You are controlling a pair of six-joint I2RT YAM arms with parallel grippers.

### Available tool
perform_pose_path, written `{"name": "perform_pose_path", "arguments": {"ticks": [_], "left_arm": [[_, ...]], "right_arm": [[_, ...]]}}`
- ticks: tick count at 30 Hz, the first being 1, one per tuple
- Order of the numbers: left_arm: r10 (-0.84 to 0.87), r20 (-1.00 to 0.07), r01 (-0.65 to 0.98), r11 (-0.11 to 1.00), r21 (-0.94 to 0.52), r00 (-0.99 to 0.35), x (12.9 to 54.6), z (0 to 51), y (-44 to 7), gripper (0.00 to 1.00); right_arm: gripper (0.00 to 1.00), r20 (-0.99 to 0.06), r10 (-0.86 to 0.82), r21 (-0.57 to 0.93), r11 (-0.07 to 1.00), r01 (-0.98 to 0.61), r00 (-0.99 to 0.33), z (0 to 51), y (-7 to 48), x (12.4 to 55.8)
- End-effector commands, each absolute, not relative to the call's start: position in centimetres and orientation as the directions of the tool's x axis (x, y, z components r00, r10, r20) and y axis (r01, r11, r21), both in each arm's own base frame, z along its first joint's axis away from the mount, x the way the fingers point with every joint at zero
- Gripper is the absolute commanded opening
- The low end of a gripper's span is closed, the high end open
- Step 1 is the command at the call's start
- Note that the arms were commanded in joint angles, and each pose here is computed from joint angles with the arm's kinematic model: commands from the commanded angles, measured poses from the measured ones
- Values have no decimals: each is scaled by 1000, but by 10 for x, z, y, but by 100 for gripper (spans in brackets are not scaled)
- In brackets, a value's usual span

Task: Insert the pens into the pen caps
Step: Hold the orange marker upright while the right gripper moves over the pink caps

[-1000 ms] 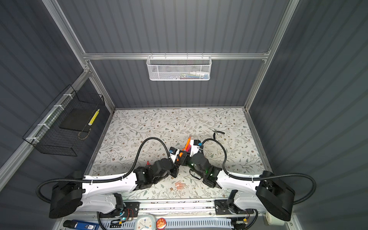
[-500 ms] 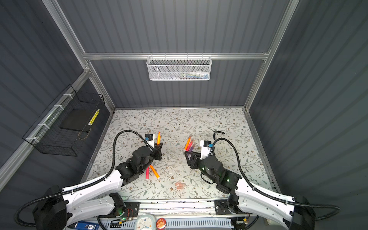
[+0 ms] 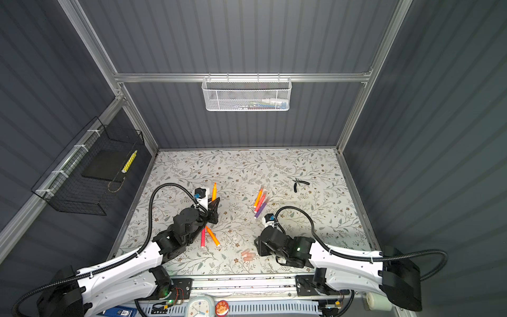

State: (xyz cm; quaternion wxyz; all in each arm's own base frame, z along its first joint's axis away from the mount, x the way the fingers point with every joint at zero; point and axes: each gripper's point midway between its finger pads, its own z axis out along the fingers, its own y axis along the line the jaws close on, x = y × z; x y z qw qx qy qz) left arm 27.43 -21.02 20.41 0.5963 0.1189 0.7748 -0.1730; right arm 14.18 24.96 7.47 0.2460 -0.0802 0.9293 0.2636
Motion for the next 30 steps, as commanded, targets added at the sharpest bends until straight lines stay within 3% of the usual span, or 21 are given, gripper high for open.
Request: {"name": "perform_pose_path", "arguments": {"ticks": [1,30], "left_arm": [[-8,-969,373,922,-102,-245,278,207,-206,0],[-29,-975,367,923,-111,-221,276,214,-199,0]], "right_arm": [[44,-477,-9,497,822,-279,-879,79,271,133],[49,-395,-87,370,896,-245,-915,34,307,135]]}}
